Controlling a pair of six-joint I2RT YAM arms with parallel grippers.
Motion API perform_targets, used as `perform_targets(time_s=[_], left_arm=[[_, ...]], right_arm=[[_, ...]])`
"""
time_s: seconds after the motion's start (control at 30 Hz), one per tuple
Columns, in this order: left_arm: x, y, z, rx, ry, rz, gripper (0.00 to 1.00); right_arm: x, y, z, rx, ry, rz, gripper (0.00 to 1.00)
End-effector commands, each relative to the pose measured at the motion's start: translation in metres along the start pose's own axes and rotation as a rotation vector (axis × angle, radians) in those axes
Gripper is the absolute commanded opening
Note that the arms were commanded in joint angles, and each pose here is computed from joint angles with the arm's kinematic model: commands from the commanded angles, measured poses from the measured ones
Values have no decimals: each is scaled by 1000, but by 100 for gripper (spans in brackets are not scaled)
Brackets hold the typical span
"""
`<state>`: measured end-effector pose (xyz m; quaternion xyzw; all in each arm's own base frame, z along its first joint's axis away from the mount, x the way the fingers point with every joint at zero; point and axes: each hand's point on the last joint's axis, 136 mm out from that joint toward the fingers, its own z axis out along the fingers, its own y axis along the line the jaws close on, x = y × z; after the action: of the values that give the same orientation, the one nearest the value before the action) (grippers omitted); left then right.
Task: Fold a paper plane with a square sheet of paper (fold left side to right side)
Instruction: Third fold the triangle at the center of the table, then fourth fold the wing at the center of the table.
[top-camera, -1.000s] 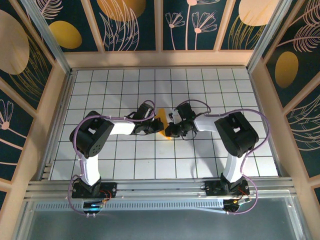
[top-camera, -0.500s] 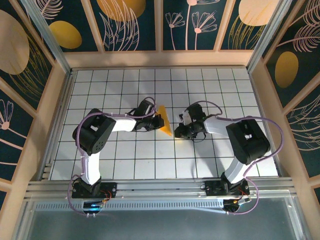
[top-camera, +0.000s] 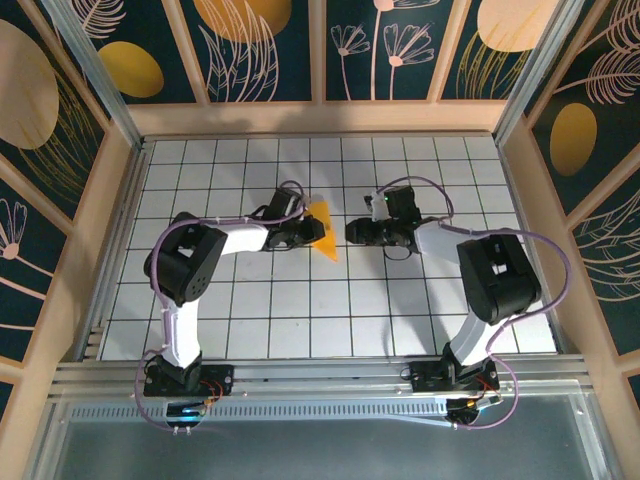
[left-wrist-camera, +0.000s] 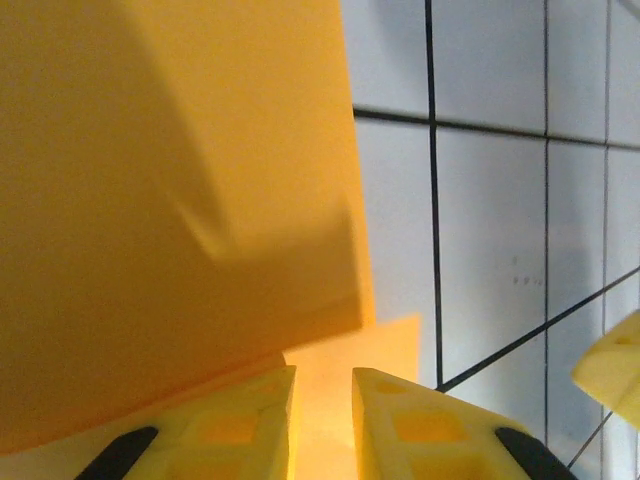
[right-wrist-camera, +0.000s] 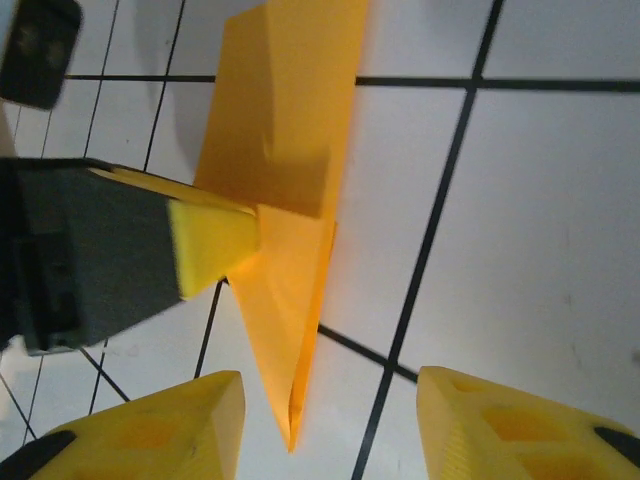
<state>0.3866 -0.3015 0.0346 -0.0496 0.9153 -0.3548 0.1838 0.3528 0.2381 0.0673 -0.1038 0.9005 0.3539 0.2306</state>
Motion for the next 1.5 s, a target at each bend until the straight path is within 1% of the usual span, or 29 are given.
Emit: perform_targets(time_s=[0.0, 0.1, 0.17, 0.27, 0.37, 0.57, 0.63, 0.77, 0.8, 0.9, 1.0, 1.13, 1.47], left_arm=[[-23, -9, -29, 25, -101, -13, 24], [-27, 2, -41, 17, -149, -50, 27], [-22, 16, -45, 6, -153, -85, 29], [-20, 26, -49, 16, -159, -118, 30], [-19, 30, -52, 16, -161, -128, 33], [-20, 34, -54, 42, -164, -156, 39], [-21, 36, -56, 56, -170, -168, 41], [-23, 41, -61, 74, -172, -185, 45], [-23, 41, -61, 81, -172, -188, 47], [-27, 41, -63, 115, -170, -203, 50], [-29, 37, -60, 154, -153, -205, 51], [-32, 27, -51, 202, -109, -181, 48], [-37, 23, -31, 230, -41, -172, 45]], right_arm=[[-14, 11, 12, -74, -25, -69, 47], [-12, 16, 24, -98, -2, -82, 46], [-10, 20, 30, -111, 9, -89, 46], [-10, 24, 39, -125, 20, -96, 46], [-12, 28, 47, -140, 23, -103, 45], [-18, 31, 57, -154, 29, -106, 39], [-17, 30, 58, -150, 32, -109, 32], [-14, 31, 54, -154, 39, -113, 5], [-14, 31, 52, -151, 35, -113, 0], [-12, 34, 43, -150, 22, -118, 0], [-10, 39, 34, -166, 12, -116, 0], [-8, 44, 26, -184, 0, -115, 0], [-12, 57, 9, -217, -57, -123, 0]])
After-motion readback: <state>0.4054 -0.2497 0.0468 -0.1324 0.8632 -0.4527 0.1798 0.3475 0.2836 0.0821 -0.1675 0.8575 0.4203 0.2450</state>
